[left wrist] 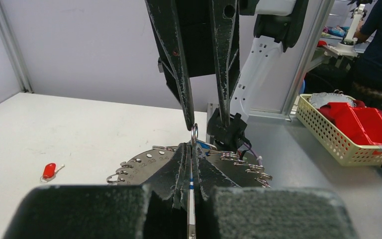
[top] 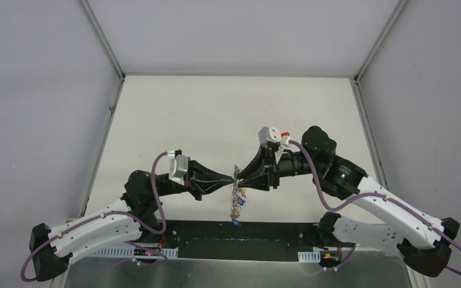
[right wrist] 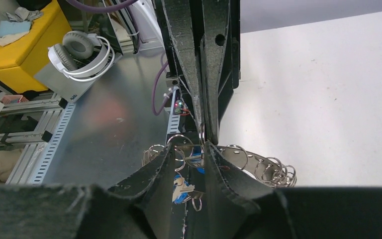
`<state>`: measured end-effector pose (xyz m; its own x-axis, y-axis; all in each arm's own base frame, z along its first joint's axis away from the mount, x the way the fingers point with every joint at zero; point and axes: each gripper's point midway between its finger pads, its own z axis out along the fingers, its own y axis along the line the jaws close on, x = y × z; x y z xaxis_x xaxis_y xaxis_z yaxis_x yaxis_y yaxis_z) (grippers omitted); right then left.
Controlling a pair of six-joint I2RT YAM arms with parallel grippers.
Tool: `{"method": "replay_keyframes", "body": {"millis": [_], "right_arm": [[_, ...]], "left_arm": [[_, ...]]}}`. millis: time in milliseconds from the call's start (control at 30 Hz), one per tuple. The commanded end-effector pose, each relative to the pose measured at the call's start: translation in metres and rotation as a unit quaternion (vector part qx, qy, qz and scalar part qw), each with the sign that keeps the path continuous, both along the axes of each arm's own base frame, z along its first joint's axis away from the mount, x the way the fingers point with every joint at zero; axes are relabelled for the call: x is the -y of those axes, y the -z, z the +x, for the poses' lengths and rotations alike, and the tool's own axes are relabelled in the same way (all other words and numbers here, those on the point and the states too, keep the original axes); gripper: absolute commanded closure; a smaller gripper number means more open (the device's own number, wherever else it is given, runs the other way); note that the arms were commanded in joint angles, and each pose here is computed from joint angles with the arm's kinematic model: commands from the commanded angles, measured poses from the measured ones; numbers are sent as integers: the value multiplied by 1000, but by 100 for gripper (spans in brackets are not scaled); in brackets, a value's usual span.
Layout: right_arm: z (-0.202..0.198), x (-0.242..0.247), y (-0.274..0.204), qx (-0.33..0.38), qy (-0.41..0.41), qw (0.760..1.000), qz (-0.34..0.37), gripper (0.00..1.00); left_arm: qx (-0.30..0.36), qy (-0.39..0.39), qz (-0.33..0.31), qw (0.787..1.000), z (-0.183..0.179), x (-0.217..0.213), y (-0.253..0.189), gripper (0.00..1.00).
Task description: Put the keys on the keyring
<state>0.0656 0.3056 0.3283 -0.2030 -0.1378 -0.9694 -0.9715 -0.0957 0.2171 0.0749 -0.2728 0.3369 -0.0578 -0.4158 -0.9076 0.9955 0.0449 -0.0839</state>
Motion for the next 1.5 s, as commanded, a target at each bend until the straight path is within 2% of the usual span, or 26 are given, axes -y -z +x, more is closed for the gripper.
{"method": "replay_keyframes", "body": {"millis": [0,333,467,667,700,833,933,1200,1467], "right_arm": [[-7,-6,-14,12,-22,999,32,71],[-3,-13,-8,9,-15,999,27,78],[0,-11,-4,9,0,1000,19,99],[4,-7,-2,13,19,1000,12,100],[5,-6,-2,12,20,1000,8,100],[6,-4,8,5,24,999,-26,100],[9,1,16,-5,36,997,-64,100],[10,9,31,-36,48,989,-136,100],[6,3,41,-79,27,979,-186,100]], "left_arm": [[30,7,-58,998,-9,-9,-33,100],[30,9,-59,998,-10,-9,-34,100],[30,6,-59,998,-9,-10,-34,100],[28,2,-48,998,-9,-11,-31,100],[27,-1,-43,999,-8,-11,-30,95],[17,-17,-6,1000,-3,-11,-18,66],[11,-23,32,999,-2,-11,-6,56],[7,-29,118,993,3,-6,18,53],[-2,0,159,987,6,13,27,54]]}}
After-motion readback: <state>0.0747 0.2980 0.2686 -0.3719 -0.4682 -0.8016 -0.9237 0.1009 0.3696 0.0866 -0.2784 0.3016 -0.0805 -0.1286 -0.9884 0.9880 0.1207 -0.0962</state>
